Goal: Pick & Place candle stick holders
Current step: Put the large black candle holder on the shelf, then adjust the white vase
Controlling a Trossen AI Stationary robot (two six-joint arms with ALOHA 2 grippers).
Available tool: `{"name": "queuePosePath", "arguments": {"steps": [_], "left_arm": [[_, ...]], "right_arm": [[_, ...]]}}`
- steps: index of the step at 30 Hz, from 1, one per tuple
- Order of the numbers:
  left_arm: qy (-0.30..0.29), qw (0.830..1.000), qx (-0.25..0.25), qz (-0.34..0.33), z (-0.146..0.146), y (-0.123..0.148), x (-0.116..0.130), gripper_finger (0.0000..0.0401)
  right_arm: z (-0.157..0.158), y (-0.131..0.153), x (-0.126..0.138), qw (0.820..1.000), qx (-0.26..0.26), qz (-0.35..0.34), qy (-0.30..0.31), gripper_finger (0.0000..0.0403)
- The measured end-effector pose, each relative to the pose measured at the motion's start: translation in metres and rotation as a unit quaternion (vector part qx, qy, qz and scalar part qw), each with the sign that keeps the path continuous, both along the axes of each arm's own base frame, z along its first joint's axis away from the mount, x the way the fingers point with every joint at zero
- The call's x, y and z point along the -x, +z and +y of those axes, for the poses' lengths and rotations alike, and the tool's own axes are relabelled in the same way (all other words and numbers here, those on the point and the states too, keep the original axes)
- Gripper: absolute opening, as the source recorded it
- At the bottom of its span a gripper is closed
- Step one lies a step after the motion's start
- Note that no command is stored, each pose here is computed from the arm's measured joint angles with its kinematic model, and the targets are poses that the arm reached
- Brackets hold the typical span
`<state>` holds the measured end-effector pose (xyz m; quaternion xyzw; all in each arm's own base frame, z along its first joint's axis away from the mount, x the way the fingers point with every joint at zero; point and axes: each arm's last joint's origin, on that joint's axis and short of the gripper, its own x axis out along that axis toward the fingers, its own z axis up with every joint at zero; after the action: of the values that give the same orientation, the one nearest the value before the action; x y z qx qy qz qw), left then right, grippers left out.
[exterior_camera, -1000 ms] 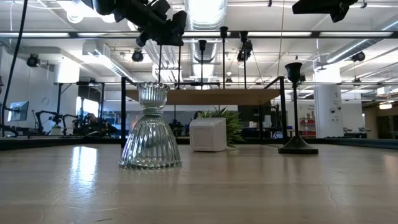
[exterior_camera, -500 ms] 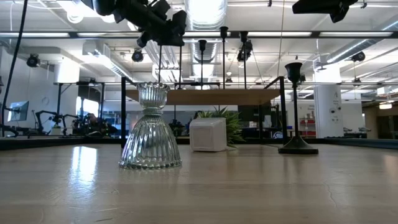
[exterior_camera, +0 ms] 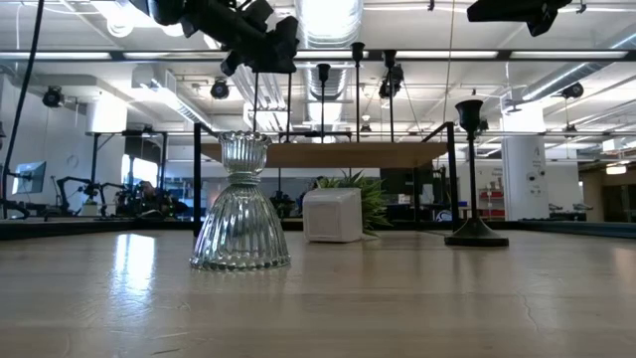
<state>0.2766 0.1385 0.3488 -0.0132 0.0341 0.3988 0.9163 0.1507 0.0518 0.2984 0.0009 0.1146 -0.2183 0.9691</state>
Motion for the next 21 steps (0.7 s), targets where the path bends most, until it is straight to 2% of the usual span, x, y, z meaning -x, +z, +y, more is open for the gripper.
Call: {"name": "queuePosePath", "arguments": {"steps": [12, 21], "left_arm": [[0.002, 1.000, -0.006, 0.005, 0.0015, 0.0001, 0.0007, 0.0064], [0.001, 1.000, -0.013, 0.000, 0.0015, 0.0018, 0.0006, 0.0130]], "right_arm": [[0.0000, -0.0001, 0.0000, 1.000, 0.000, 0.000, 0.000, 0.0043], [0.0001, -0.0001, 0.0000, 1.000, 0.000, 0.001, 0.002, 0.0043]]}}
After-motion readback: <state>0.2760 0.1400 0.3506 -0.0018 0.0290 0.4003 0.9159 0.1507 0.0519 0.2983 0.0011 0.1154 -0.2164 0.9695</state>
